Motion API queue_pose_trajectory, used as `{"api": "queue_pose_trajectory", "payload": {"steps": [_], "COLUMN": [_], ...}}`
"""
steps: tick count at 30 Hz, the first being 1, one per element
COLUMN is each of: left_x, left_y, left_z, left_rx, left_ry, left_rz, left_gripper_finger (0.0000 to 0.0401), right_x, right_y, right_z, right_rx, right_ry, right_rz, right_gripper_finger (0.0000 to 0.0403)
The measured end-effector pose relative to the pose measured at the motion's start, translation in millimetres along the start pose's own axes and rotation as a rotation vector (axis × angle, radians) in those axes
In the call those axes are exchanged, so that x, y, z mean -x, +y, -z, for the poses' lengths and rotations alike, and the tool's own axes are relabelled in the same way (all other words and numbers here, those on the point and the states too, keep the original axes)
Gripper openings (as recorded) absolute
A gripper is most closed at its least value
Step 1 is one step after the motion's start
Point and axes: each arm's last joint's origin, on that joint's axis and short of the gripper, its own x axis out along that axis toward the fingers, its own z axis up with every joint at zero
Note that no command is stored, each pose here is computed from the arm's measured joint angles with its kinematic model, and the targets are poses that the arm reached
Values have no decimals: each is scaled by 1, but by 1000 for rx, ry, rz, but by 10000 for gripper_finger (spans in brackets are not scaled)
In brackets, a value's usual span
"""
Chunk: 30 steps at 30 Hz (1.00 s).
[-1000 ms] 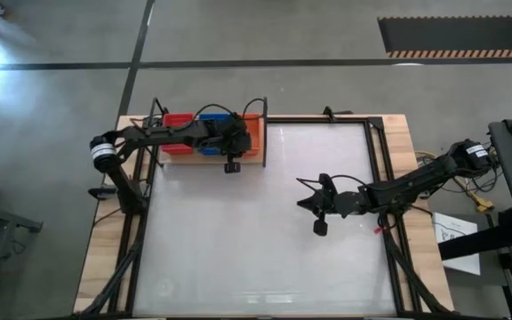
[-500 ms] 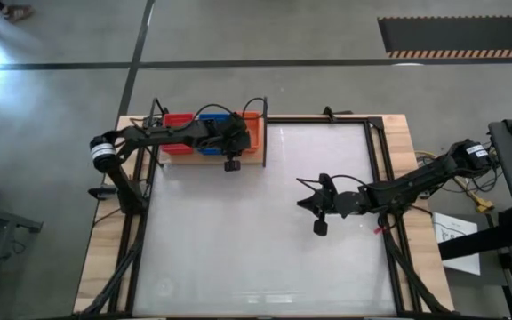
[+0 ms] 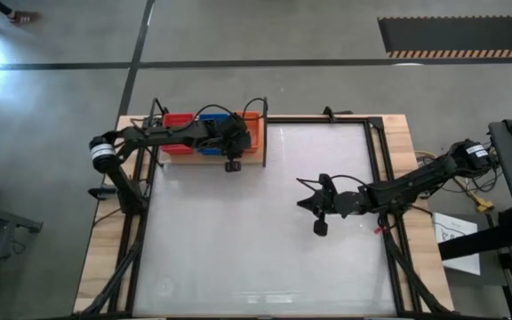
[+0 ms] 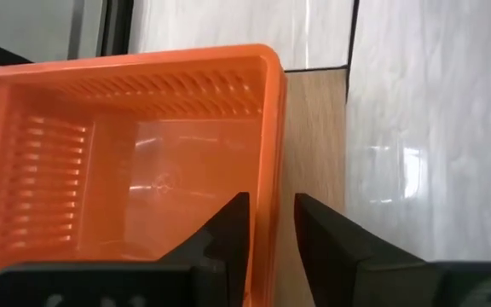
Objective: Stack baskets on shelf by color
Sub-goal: Put the stacked orange bins on the shelf
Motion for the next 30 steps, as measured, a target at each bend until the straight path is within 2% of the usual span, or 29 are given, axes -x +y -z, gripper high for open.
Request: {"api": "queue_pose_trajectory", "payload": {"steps": [25, 30], "left_x": [6, 5], "left_y": [3, 2], "left_z": [-8, -9], "left_rx": [73, 69], "left_ry": [-36, -41], "left_rz": [1, 19], "left_gripper_finger": [79, 46], "right_x": [0, 0], "right_y": [0, 0], "right_z": [0, 0], "right_rx": [-1, -1], "right_ry": [1, 1], "right_rz": [-4, -4], "right_gripper_finger": [11, 11]}}
